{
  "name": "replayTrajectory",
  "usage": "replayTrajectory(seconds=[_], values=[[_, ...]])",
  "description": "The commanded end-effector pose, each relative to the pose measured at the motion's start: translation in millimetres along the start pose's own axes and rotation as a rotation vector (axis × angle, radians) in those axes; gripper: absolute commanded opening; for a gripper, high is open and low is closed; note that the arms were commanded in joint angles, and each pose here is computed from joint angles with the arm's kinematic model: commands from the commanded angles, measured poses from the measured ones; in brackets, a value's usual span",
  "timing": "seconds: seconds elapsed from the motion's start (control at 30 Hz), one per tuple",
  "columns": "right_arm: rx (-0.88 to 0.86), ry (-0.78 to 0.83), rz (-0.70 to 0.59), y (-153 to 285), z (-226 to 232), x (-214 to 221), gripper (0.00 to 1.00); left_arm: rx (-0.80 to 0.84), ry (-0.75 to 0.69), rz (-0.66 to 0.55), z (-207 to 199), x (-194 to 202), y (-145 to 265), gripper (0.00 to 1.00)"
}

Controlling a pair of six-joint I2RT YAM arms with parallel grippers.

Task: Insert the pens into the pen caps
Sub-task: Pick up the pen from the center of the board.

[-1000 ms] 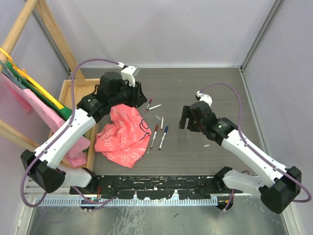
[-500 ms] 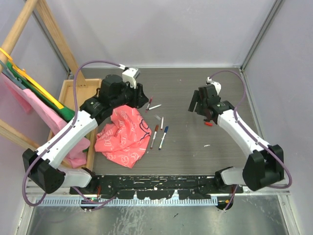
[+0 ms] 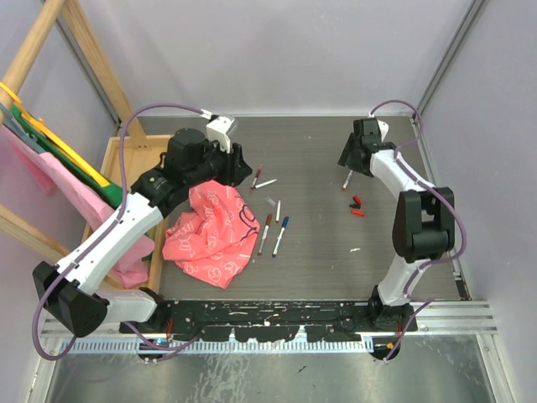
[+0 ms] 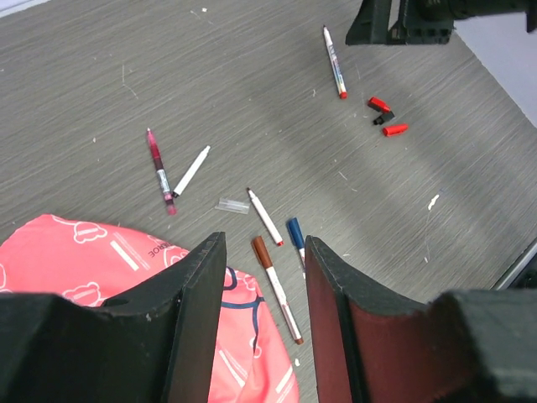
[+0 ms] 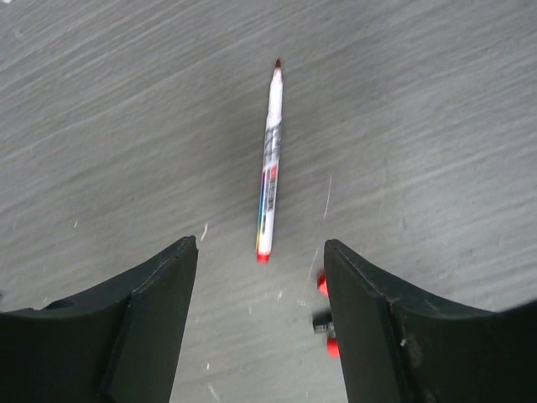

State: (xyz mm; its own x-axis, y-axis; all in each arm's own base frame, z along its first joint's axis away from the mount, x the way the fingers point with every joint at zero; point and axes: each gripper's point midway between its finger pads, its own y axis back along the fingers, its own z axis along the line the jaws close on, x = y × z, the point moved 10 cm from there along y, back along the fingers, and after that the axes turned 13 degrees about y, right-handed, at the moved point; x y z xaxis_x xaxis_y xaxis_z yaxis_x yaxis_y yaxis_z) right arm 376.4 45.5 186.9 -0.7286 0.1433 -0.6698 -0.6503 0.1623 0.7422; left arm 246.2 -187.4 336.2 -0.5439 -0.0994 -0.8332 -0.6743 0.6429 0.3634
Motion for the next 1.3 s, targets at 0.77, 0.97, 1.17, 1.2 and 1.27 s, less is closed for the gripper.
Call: replayTrajectory(seconds=[0.77, 0.97, 1.17, 1.2, 1.27], values=[[-0.011, 0.019, 0.124, -91.0, -2.3, -18.0, 0.43, -0.034, -0.01, -0.011, 4.5, -10.7, -0.1, 0.46], [0.002, 0.028, 0.142, -99.6, -5.5, -16.4, 0.43, -0.037, -0.004, -0.013, 6.5, -11.4, 0.3, 0.46], [0.019, 0.041, 0.159, -107.7, -9.0, -13.6, 0.42, -0.031, 0.003, -0.01, 7.3, -11.9, -0.4, 0.45], [0.021, 0.044, 0.163, -108.9, -9.3, -13.0, 0.42, -0.03, 0.005, -0.011, 7.2, -12.4, -0.3, 0.45], [0.023, 0.05, 0.169, -111.4, -9.6, -11.9, 0.42, -0.03, 0.007, -0.007, 8.1, -12.4, -0.8, 0.45]])
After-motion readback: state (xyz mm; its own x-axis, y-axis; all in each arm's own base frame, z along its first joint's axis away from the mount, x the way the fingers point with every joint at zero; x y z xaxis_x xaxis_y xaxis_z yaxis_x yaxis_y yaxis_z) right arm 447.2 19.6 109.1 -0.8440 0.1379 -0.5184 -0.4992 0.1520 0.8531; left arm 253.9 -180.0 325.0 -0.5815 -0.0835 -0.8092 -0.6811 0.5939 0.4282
